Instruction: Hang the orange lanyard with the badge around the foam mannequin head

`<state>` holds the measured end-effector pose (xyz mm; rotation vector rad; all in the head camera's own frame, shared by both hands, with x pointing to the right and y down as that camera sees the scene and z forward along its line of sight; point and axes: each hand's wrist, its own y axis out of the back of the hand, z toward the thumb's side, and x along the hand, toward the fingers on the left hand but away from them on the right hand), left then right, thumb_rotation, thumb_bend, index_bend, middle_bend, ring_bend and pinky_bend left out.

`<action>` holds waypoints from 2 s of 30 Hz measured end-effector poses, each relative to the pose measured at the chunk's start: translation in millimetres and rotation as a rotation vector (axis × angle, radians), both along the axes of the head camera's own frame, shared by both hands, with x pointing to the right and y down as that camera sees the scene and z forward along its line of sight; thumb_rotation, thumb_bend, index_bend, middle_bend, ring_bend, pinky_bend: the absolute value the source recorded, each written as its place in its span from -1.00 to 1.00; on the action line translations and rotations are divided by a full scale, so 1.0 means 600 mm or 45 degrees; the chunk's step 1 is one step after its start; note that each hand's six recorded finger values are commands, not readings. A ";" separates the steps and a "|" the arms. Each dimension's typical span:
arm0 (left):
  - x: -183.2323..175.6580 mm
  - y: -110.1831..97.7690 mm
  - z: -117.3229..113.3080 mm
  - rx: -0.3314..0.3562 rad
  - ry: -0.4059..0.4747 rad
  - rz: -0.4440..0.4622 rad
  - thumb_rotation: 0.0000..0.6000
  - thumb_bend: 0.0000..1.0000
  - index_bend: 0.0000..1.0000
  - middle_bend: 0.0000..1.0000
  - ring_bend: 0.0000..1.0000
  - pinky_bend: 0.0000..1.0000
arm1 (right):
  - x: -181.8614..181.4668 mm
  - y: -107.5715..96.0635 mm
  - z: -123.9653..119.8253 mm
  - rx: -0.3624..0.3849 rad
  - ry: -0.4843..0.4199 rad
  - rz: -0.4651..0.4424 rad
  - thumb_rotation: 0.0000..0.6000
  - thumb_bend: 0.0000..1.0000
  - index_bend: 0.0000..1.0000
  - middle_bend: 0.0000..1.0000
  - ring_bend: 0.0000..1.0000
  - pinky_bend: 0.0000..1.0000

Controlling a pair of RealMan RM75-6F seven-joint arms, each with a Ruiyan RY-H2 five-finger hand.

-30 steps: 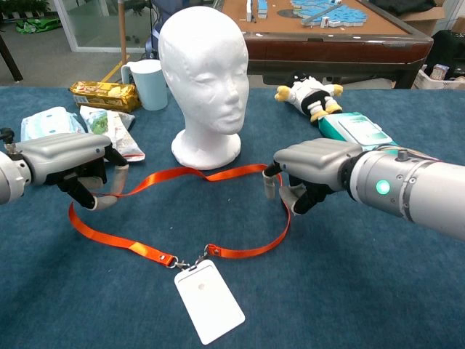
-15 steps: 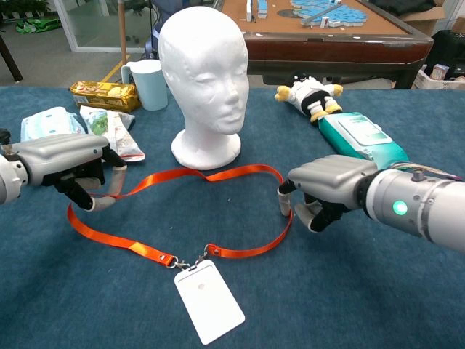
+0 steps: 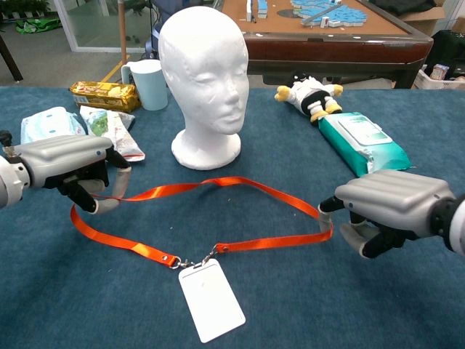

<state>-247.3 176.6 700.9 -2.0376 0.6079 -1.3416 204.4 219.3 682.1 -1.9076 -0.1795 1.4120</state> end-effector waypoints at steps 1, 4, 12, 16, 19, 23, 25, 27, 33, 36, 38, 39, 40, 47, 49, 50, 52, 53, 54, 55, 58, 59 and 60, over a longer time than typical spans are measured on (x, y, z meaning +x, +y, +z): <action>0.000 0.001 0.000 0.000 0.000 0.003 1.00 -0.20 0.24 1.00 1.00 0.78 | 0.003 0.002 -0.005 0.006 -0.005 0.001 1.00 0.39 -0.27 0.84 1.00 1.00; 0.001 0.000 0.000 0.001 -0.002 0.004 1.00 -0.20 0.24 1.00 1.00 0.78 | 0.007 -0.001 -0.016 0.033 -0.036 0.031 1.00 0.22 -0.27 0.83 1.00 1.00; 0.001 -0.006 0.002 0.004 -0.008 -0.004 1.00 -0.20 0.24 1.00 1.00 0.78 | -0.032 -0.057 -0.015 0.166 -0.147 0.155 1.00 -0.41 -0.27 0.83 1.00 1.00; 0.000 -0.009 0.002 0.005 -0.008 -0.013 1.00 -0.21 0.24 1.00 1.00 0.78 | -0.053 -0.075 -0.006 0.180 -0.157 0.183 1.00 -0.44 -0.27 0.83 1.00 1.00; 0.001 -0.009 0.002 0.004 -0.009 -0.011 1.00 -0.21 0.24 1.00 1.00 0.78 | -0.064 -0.089 -0.001 0.198 -0.154 0.200 1.00 -0.44 -0.27 0.83 1.00 1.00; 0.005 -0.010 0.002 0.003 -0.009 -0.008 1.00 -0.20 0.25 1.00 1.00 0.78 | -0.076 -0.111 0.013 0.234 -0.117 0.215 1.00 -0.43 -0.27 0.84 1.00 1.00; 0.006 -0.010 0.002 0.002 -0.008 -0.007 1.00 -0.20 0.24 1.00 1.00 0.78 | -0.082 -0.122 0.022 0.247 -0.096 0.223 1.00 -0.40 -0.26 0.84 1.00 1.00; 0.007 -0.010 0.002 0.002 -0.008 -0.005 1.00 -0.20 0.24 1.00 1.00 0.78 | -0.089 -0.133 0.032 0.258 -0.079 0.227 1.00 -0.37 -0.25 0.84 1.00 1.00; 0.010 -0.009 0.001 0.003 -0.008 0.000 1.00 -0.20 0.24 1.00 1.00 0.78 | -0.117 -0.154 0.060 0.269 -0.025 0.209 1.00 -0.33 -0.22 0.84 1.00 1.00; 0.010 -0.009 0.001 0.002 -0.009 0.000 1.00 -0.20 0.24 1.00 1.00 0.78 | -0.132 -0.159 0.074 0.258 -0.006 0.202 1.00 -0.31 -0.20 0.84 1.00 1.00; 0.009 -0.009 0.002 0.001 -0.013 0.000 1.00 -0.21 0.24 1.00 1.00 0.78 | -0.142 -0.160 0.083 0.246 0.002 0.195 1.00 -0.31 -0.19 0.84 1.00 1.00; 0.008 -0.009 0.002 0.000 -0.014 -0.001 1.00 -0.21 0.24 1.00 1.00 0.78 | -0.149 -0.160 0.088 0.236 0.005 0.190 1.00 -0.31 -0.19 0.84 1.00 1.00; 0.008 -0.009 0.003 -0.001 -0.015 -0.001 1.00 -0.21 0.24 1.00 1.00 0.78 | -0.154 -0.160 0.091 0.229 0.007 0.186 1.00 -0.31 -0.19 0.84 1.00 1.00; 0.004 -0.011 0.004 -0.001 -0.019 -0.009 1.00 -0.21 0.24 1.00 1.00 0.78 | -0.179 -0.164 0.103 0.219 0.021 0.165 1.00 -0.24 -0.16 0.85 1.00 1.00; 0.003 -0.011 0.004 -0.003 -0.019 -0.010 1.00 -0.20 0.24 1.00 1.00 0.78 | -0.186 -0.164 0.106 0.214 0.024 0.158 1.00 -0.24 -0.14 0.85 1.00 1.00; 0.002 -0.011 0.004 -0.004 -0.019 -0.011 1.00 -0.20 0.24 1.00 1.00 0.78 | -0.189 -0.164 0.107 0.212 0.024 0.155 1.00 -0.23 -0.13 0.85 1.00 1.00; 0.001 -0.010 0.005 -0.006 -0.019 -0.013 1.00 -0.20 0.24 1.00 1.00 0.78 | -0.192 -0.162 0.111 0.208 0.027 0.152 1.00 -0.23 -0.12 0.85 1.00 1.00; 0.000 -0.009 0.005 -0.007 -0.020 -0.014 1.00 -0.20 0.24 1.00 1.00 0.78 | -0.193 -0.161 0.112 0.207 0.027 0.152 1.00 -0.23 -0.11 0.85 1.00 1.00; -0.001 -0.009 0.006 -0.007 -0.021 -0.014 1.00 -0.20 0.24 1.00 1.00 0.78 | -0.195 -0.160 0.114 0.202 0.027 0.152 1.00 -0.23 -0.11 0.85 1.00 1.00; -0.001 -0.009 0.006 -0.007 -0.021 -0.014 1.00 -0.20 0.24 1.00 1.00 0.78 | -0.196 -0.158 0.115 0.198 0.026 0.153 1.00 -0.23 -0.10 0.85 1.00 1.00; -0.002 -0.009 0.006 -0.007 -0.021 -0.015 1.00 -0.20 0.24 1.00 1.00 0.78 | -0.199 -0.156 0.116 0.195 0.022 0.155 1.00 -0.23 -0.07 0.85 1.00 1.00; -0.002 -0.009 0.006 -0.007 -0.021 -0.015 1.00 -0.20 0.24 1.00 1.00 0.78 | -0.200 -0.156 0.117 0.194 0.020 0.156 1.00 -0.23 -0.06 0.85 1.00 1.00; -0.002 -0.009 0.005 -0.007 -0.020 -0.015 1.00 -0.21 0.24 1.00 1.00 0.78 | -0.200 -0.155 0.117 0.194 0.020 0.155 1.00 -0.23 -0.05 0.85 1.00 1.00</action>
